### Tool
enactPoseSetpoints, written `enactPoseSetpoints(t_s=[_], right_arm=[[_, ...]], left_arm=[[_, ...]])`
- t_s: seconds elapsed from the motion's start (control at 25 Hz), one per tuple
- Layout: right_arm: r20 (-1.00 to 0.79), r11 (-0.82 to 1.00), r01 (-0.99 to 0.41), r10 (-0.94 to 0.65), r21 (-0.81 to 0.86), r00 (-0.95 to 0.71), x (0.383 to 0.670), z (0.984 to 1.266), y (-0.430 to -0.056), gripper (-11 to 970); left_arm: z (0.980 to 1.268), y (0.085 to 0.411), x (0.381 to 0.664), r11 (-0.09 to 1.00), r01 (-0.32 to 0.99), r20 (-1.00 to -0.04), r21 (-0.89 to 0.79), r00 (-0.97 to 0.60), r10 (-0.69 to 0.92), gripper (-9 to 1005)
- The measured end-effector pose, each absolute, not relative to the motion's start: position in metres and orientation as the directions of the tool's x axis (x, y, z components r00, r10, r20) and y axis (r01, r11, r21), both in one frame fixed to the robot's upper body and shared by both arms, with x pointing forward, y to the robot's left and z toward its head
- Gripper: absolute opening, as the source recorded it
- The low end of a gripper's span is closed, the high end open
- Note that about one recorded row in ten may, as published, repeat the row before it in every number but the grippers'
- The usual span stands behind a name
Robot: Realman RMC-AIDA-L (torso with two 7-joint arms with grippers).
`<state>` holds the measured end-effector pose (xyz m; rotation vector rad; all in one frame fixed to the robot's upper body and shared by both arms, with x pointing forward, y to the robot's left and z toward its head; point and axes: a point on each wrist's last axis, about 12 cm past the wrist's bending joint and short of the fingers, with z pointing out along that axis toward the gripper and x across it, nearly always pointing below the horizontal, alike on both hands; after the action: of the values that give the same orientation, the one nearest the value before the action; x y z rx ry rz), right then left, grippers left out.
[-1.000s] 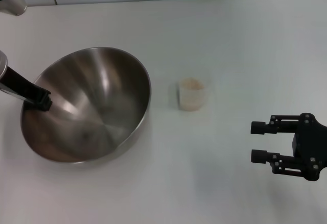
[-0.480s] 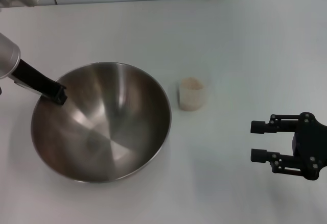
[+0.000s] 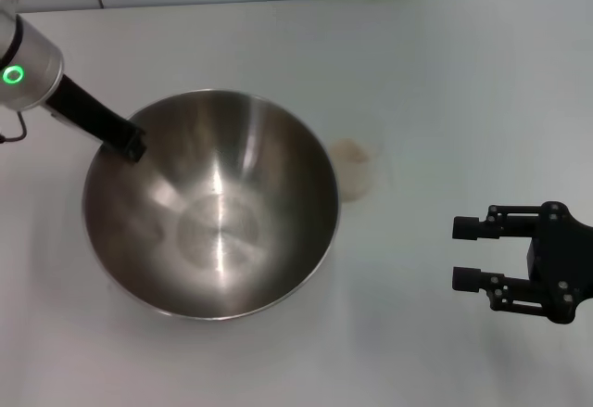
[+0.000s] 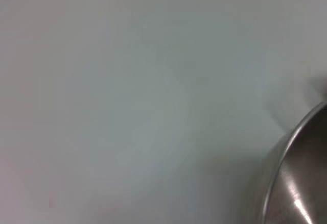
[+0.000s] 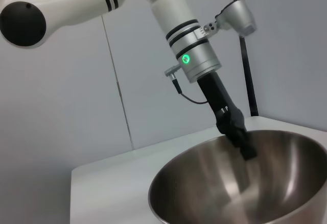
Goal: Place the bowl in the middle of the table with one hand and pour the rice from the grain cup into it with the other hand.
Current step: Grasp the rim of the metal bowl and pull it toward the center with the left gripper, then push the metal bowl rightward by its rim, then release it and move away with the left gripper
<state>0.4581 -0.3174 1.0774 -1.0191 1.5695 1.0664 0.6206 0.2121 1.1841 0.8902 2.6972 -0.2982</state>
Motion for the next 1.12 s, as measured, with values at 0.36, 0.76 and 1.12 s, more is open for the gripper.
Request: enactPoseSetpoints(t_s=[0.36,0.76,1.12], right_arm=[[-0.971,0.274,-0.947,-0.120,0.166,-0.205,0.458,1.077,-0.317,552],[-0.972,0.275,-0.948,-0.124,0.162,-0.202,0.458,1.078,-0.318,553],[-0.972,0.270,-0.949,-0.123,0.161,-0.200,0.458,1.078,-0.318,553]], left_arm=[[1.188,0.200,0.623,0.760,0.640,-0.363,-0.115,-0.739,0.567,11],[1.173,0.200,0.625,0.763,0.637,-0.360,-0.109,-0.741,0.567,12],[1.159,0.200,0.628,0.737,0.672,-0.366,-0.080,-0.707,0.605,13]])
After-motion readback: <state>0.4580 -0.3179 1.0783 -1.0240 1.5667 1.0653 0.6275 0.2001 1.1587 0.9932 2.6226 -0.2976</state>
